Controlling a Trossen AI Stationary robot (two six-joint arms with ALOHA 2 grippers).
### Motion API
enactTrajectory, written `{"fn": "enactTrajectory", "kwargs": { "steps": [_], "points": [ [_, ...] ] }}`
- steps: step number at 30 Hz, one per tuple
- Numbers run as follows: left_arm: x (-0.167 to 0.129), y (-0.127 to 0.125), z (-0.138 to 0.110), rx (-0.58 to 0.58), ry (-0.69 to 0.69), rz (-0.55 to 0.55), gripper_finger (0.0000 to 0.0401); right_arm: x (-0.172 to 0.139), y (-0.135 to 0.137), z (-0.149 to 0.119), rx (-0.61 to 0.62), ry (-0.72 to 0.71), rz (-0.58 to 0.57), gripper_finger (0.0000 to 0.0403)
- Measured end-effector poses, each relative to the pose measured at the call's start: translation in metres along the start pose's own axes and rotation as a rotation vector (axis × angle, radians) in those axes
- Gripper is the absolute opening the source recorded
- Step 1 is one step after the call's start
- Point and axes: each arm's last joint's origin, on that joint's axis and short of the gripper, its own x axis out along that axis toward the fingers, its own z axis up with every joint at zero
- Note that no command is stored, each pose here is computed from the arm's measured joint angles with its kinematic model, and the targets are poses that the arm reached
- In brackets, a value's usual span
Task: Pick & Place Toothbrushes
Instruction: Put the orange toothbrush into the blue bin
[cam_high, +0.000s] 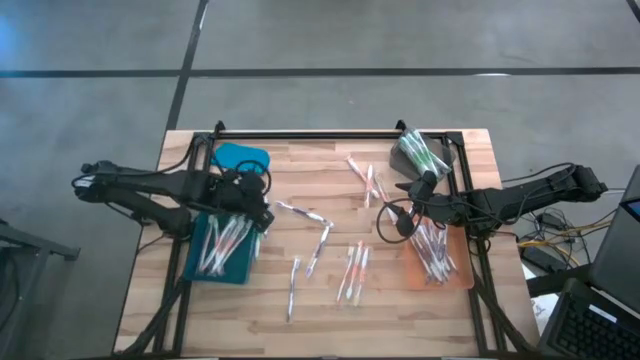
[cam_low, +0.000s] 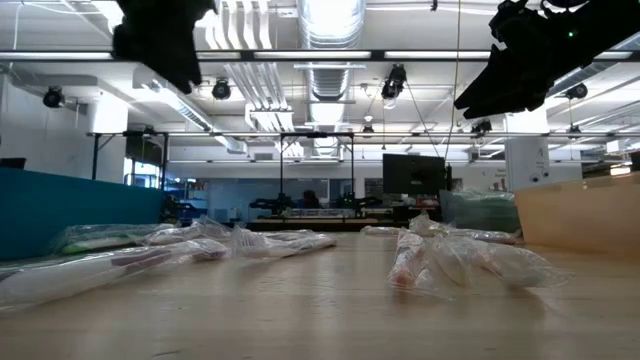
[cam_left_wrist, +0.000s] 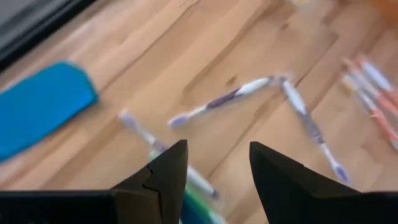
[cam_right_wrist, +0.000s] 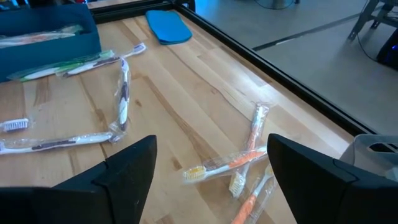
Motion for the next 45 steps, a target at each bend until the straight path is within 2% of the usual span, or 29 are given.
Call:
{"fn": "enactTrajectory", "kwargs": {
  "steps": [9,20,28,32,37,45],
  "points": [
    [0.020,-0.023,0.010,0.269,-0.067,-0.059,0.0177,0.000,0.000,0.000,0.003,-0.003,0.003,0.0318],
    [0.052,-0.047,0.015,0.433,-0.094,-0.067,0.0177,0.000,0.005,0.006,-0.002,-0.033,0.100,0.0334],
    [0.078,-0.064,0.011,0.576,-0.045,-0.133,0.0177,0.000,0.006,0.006,-0.005,-0.030,0.122,0.0310],
    [0.087,-0.067,0.009,0.539,-0.024,-0.118,0.0177,0.000,0.006,0.006,-0.003,-0.032,0.124,0.0299],
    [0.090,-0.066,0.010,0.406,-0.061,-0.023,0.0177,0.000,0.006,0.006,0.027,-0.034,0.118,0.0288],
    [0.098,-0.059,0.011,0.208,-0.105,0.034,0.0176,0.023,0.005,-0.002,0.023,0.029,-0.022,0.0283]
  ]
}}
